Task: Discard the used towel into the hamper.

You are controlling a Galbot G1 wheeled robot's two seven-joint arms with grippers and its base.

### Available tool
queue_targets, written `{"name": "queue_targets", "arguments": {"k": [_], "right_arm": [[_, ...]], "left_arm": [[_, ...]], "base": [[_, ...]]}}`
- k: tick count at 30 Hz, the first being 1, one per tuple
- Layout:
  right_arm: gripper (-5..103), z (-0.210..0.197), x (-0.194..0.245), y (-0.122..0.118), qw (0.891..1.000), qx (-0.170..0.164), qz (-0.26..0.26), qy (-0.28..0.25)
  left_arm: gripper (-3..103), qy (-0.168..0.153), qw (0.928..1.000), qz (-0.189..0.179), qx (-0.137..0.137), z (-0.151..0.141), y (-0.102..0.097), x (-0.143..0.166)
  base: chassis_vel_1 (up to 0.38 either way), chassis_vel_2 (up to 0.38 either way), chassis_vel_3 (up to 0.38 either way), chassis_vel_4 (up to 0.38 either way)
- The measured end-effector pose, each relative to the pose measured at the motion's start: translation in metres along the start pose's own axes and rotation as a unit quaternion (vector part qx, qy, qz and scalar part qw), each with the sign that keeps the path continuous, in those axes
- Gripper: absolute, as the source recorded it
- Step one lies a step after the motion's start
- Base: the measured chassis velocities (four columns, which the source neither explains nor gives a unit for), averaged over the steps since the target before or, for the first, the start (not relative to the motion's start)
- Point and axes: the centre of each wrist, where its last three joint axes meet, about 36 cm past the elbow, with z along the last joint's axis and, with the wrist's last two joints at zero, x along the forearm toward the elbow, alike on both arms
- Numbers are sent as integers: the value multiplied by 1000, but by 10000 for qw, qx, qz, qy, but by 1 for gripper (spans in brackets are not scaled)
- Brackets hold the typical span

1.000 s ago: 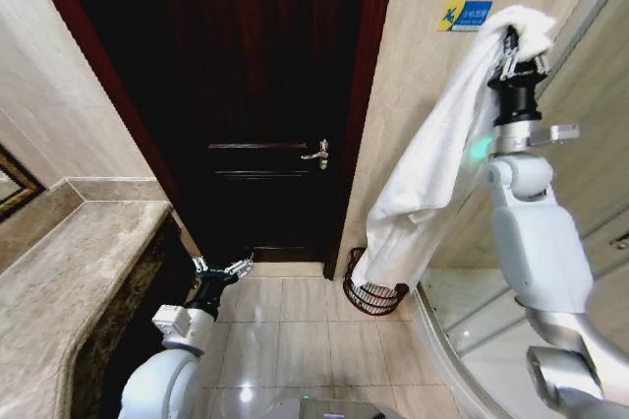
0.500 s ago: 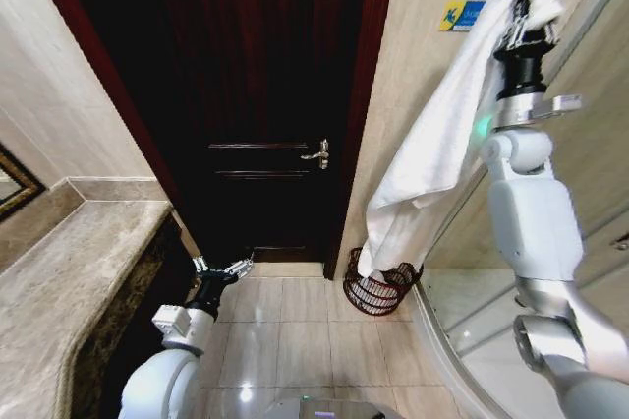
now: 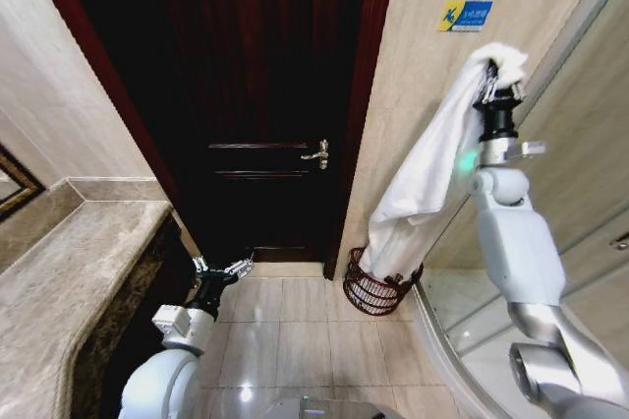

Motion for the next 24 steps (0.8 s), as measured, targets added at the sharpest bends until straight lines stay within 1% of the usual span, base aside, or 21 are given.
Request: {"name": "queue_targets", "arguments": {"k": [5, 8, 9, 12, 16, 18, 19, 22, 24], "right_arm": [[8, 16, 21, 4, 9999, -13, 3, 140], [8, 36, 44, 6, 9996, -15, -57, 260], [8, 36, 44, 6, 9996, -15, -57, 260], [8, 51, 65, 7, 9991, -31, -107, 402], [8, 65, 80, 8, 9989, -52, -125, 453], [8, 82, 97, 7, 9981, -45, -94, 610], [8, 82, 97, 7, 9981, -45, -94, 610], [8, 103, 123, 7, 9964, 5, -58, 846], [8, 107, 130, 7, 9959, 25, -43, 904]], "left_arm": [[100, 0, 10000, 0, 0, 0, 0, 0], [100, 0, 10000, 0, 0, 0, 0, 0], [100, 0, 10000, 0, 0, 0, 0, 0], [100, -1, 10000, 0, 0, 0, 0, 0], [100, 0, 10000, 0, 0, 0, 0, 0], [100, -1, 10000, 0, 0, 0, 0, 0], [100, -1, 10000, 0, 0, 0, 0, 0], [100, 0, 10000, 0, 0, 0, 0, 0], [100, 0, 10000, 0, 0, 0, 0, 0]], "base": [[0, 0, 0, 0], [0, 0, 0, 0], [0, 0, 0, 0], [0, 0, 0, 0], [0, 0, 0, 0], [0, 0, 0, 0], [0, 0, 0, 0], [0, 0, 0, 0], [0, 0, 0, 0]]}}
